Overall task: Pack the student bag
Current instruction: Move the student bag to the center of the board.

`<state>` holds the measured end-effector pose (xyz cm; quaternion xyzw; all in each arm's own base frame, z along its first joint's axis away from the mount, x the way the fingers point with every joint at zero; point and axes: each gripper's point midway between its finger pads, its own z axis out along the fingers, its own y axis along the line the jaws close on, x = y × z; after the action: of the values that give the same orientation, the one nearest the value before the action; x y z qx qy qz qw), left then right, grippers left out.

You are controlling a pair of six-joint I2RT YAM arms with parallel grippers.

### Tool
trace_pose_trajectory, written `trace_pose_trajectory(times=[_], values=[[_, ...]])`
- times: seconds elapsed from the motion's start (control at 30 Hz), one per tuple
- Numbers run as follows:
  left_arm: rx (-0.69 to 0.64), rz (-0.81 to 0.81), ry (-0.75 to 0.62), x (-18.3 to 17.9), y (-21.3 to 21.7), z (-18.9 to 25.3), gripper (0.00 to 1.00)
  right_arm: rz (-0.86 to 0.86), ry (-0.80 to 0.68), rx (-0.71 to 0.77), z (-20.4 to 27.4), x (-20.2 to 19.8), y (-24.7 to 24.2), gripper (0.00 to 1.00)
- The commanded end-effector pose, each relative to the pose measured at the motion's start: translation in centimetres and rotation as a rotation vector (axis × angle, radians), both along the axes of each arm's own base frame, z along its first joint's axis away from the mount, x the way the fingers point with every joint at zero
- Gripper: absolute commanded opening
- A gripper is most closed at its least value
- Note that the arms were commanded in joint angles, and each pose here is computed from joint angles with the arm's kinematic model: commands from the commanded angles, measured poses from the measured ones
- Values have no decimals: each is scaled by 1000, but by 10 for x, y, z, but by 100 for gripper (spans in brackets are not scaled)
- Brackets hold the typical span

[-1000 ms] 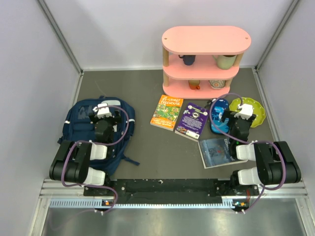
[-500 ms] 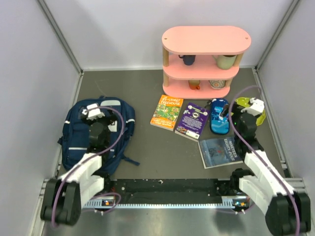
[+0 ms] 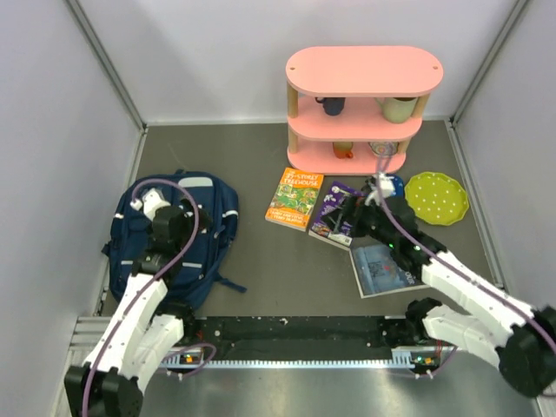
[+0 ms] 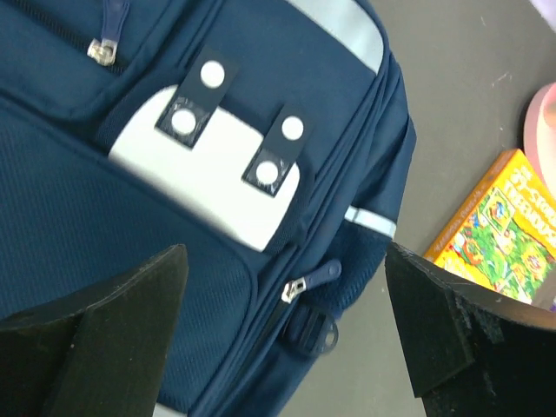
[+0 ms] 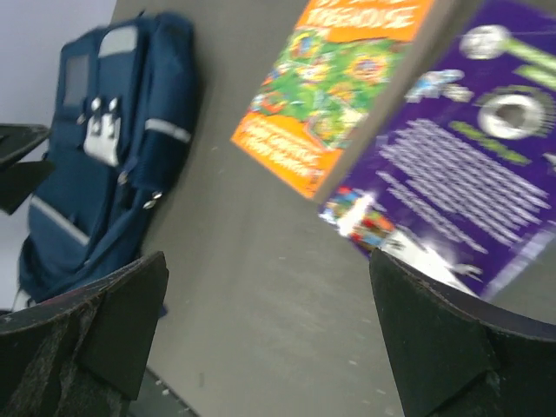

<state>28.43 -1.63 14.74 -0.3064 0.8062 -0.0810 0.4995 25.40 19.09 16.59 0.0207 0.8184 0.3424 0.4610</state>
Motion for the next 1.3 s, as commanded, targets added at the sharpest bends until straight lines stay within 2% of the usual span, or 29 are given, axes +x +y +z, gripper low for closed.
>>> trace_pose_trajectory(times=[0.0, 0.1, 0.13, 0.2, 0.23, 0.3, 0.47, 0.6, 0.63, 0.7, 0.73, 0.9, 1.0, 1.07, 1.1, 1.17, 1.2, 1.27], values=[[-108, 13, 4, -30, -6, -1, 99, 188, 34, 13, 18, 6, 73, 93], [-107, 16, 7, -44, -3, 4, 99, 276, 33, 122, 35, 12, 117, 90], [-107, 18, 8, -46, -3, 6, 99, 298, 95, 101, 14, 14, 133, 89], [-109, 12, 8, -52, -3, 12, 99, 323, 120, 108, 20, 25, 159, 89], [-108, 9, 24, -56, -3, 10, 99, 342, 171, 68, -3, 25, 175, 88], [-123, -7, 28, -60, -6, 12, 99, 340, 138, 77, 9, 37, 197, 88], [-147, -37, 32, -71, -12, 15, 99, 383, 233, 81, -22, 55, 257, 88], [-121, -61, 2, -74, -11, 23, 99, 380, 278, 68, -43, 68, 290, 89], [-113, -65, -4, -75, -10, 27, 99, 377, 267, 88, -34, 76, 301, 89], [-98, -77, -12, -78, -9, 32, 99, 373, 314, 65, -62, 81, 312, 89], [-96, -81, -27, -79, -9, 37, 99, 373, 303, 75, -55, 89, 321, 88], [-69, -104, -34, -84, -9, 46, 99, 348, 324, 45, -81, 106, 334, 85], [-63, -115, -40, -86, -9, 50, 99, 323, 342, 15, -92, 109, 332, 74], [-61, -124, -47, -87, -10, 52, 99, 329, 342, 17, -95, 109, 335, 70], [-61, -126, -50, -87, -10, 52, 99, 332, 343, 16, -99, 112, 337, 63], [-60, -137, -55, -87, -11, 53, 99, 350, 356, 20, -103, 110, 340, 61], [-61, -140, -53, -87, -12, 53, 99, 359, 357, 28, -102, 110, 343, 55], [-60, -147, -49, -87, -13, 53, 99, 370, 350, 41, -97, 110, 346, 34]])
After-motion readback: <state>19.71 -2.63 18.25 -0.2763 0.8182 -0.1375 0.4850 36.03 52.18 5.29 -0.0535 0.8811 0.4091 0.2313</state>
